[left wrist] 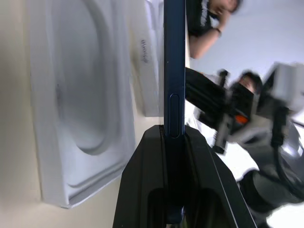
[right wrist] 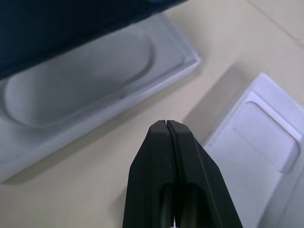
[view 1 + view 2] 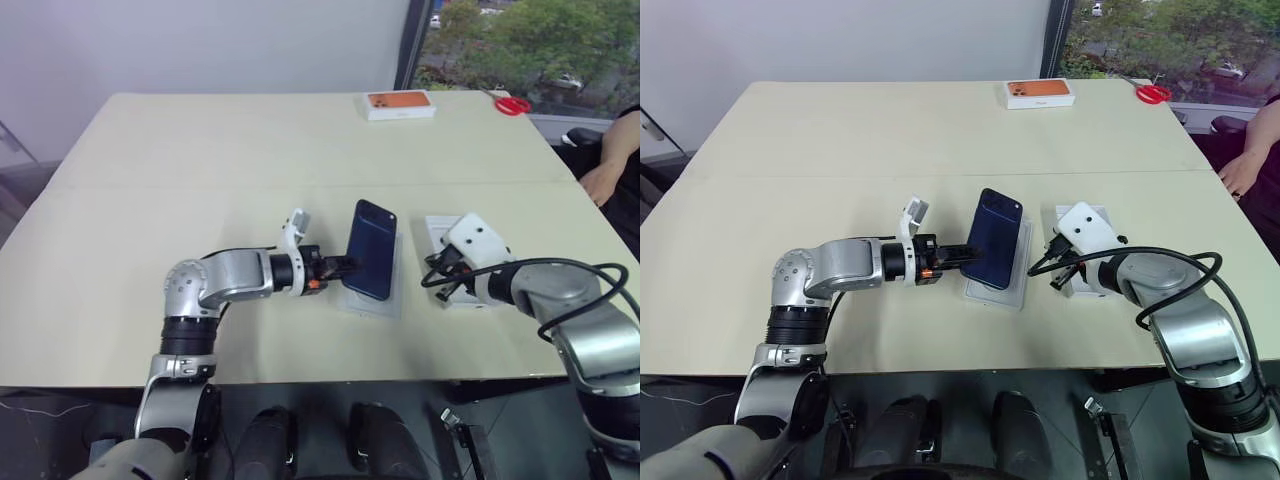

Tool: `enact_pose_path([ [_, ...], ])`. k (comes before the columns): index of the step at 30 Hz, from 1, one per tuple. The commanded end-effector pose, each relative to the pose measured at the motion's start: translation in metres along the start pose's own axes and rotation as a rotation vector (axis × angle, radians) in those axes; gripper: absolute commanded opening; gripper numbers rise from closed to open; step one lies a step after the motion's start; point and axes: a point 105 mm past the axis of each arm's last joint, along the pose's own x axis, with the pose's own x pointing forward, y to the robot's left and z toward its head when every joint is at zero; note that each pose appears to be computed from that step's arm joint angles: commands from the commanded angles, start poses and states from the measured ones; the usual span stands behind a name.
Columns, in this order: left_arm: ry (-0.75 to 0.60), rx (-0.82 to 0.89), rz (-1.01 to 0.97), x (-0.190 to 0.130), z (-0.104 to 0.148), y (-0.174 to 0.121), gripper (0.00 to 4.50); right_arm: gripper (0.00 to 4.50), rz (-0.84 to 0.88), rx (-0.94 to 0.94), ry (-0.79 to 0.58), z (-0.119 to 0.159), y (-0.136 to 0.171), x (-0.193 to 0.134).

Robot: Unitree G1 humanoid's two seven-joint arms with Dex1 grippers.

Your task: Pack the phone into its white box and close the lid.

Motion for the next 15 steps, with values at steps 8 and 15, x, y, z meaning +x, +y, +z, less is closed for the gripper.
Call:
enact_pose_path([
  [8,0.070,0.010,0.075,0.022,-0.017,-0.007,0.04,0.00,-0.069,-0.013,0.000,-0.003,-0.013,-0.014],
  [15,0.094,0.032,0.086,0.027,-0.021,-0.009,0.04,0.00,-0.036,-0.029,0.017,-0.008,-0.006,-0.016],
])
